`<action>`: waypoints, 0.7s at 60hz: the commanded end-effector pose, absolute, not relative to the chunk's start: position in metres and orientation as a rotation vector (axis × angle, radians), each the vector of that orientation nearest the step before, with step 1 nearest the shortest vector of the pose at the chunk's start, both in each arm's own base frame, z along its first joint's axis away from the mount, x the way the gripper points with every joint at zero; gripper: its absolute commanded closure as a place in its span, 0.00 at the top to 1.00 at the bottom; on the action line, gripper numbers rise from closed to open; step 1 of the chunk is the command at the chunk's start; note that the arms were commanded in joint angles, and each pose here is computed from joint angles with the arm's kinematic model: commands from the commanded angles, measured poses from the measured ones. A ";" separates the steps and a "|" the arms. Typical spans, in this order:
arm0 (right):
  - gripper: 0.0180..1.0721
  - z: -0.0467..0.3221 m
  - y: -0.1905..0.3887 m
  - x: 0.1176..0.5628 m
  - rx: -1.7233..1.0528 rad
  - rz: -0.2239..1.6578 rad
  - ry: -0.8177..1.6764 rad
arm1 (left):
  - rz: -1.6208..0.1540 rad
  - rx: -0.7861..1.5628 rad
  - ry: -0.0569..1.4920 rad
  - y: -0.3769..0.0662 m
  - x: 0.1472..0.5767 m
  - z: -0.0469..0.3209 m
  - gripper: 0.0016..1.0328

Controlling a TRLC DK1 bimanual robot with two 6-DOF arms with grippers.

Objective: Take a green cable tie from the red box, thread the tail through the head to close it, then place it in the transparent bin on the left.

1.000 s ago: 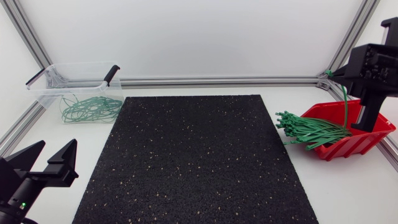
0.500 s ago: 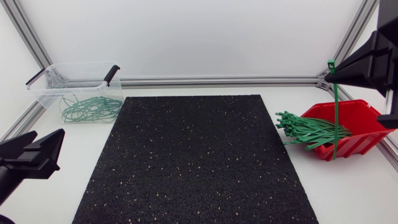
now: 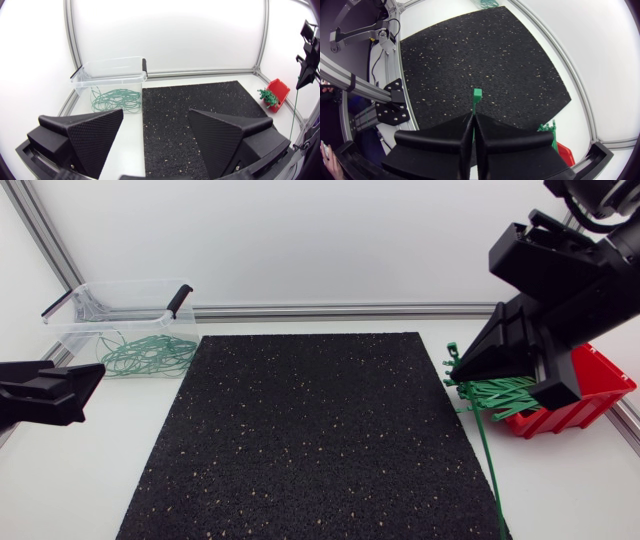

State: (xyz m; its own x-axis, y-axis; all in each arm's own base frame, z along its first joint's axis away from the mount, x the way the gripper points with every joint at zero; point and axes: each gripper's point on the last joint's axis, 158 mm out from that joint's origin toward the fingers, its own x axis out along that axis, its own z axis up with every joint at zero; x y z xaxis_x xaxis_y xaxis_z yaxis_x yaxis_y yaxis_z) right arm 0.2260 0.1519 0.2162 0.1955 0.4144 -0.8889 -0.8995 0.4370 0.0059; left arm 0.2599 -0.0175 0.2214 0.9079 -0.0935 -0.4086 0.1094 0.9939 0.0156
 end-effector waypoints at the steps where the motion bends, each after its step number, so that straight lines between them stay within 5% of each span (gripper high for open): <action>1: 0.05 0.216 0.166 0.220 -0.548 1.039 1.023 | -0.156 0.135 0.414 -0.024 0.264 0.230 0.87; 14: 0.05 0.206 0.205 0.204 -0.439 1.160 1.122 | -0.570 0.055 0.439 -0.097 0.251 0.234 0.79; 28: 0.06 0.195 0.236 0.200 -0.301 1.283 1.212 | -0.940 -0.076 0.541 -0.152 0.241 0.223 0.94; 42: 0.06 0.195 0.261 0.204 -0.211 1.392 1.173 | -1.132 -0.139 0.614 -0.184 0.238 0.214 0.94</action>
State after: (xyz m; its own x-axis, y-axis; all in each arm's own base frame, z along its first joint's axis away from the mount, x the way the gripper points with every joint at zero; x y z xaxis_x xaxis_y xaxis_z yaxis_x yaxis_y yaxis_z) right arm 0.2008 0.2512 0.1921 -0.2341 0.6221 -0.7471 -0.8214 0.2845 0.4943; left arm 0.2357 -0.1743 0.2012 0.3216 -0.8514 -0.4144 0.7654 0.4914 -0.4156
